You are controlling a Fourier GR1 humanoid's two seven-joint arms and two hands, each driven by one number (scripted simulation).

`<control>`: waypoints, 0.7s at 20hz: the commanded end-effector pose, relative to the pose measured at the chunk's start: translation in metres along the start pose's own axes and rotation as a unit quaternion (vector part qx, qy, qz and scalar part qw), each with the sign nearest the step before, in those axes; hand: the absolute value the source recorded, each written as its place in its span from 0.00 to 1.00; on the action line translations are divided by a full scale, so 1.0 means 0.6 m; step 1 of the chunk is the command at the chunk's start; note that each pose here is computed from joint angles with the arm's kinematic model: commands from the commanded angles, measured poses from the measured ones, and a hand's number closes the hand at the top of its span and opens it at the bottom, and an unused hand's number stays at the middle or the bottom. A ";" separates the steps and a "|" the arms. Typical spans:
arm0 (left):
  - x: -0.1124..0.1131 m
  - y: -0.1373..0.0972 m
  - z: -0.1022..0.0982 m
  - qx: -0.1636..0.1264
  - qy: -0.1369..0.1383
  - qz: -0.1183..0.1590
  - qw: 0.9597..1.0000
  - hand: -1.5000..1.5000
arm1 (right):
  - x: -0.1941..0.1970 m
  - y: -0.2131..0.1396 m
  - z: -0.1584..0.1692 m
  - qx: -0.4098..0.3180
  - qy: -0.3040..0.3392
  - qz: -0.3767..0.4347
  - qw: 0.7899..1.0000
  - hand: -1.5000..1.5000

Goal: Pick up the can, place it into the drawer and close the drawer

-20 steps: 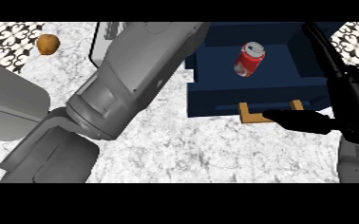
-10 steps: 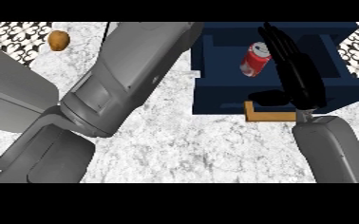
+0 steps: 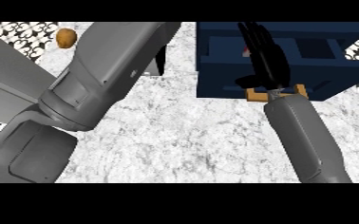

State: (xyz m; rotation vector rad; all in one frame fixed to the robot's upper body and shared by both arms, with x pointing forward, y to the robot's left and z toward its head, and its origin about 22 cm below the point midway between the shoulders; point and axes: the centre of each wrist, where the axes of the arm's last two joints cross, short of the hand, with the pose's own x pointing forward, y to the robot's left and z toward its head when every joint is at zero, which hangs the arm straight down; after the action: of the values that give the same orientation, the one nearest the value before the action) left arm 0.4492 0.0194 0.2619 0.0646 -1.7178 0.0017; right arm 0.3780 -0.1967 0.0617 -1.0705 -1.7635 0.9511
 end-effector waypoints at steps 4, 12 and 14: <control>-0.002 0.020 -0.001 0.008 0.010 0.000 1.000 0.00 | -0.006 0.033 -0.053 -0.053 0.020 0.033 0.998 0.00; 0.006 0.091 -0.011 0.005 0.004 -0.008 1.000 0.00 | -0.005 0.022 -0.107 -0.085 0.027 0.055 0.995 0.00; 0.000 0.104 -0.010 -0.004 0.013 -0.011 1.000 0.00 | -0.001 -0.015 -0.142 -0.093 0.031 0.056 0.994 0.00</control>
State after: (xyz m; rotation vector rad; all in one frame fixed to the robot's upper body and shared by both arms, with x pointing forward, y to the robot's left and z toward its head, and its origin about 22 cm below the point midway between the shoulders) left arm 0.4518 0.0634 0.2641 0.0777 -1.7047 -0.0012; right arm 0.4391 -0.1833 0.0758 -1.2785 -1.7679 0.8478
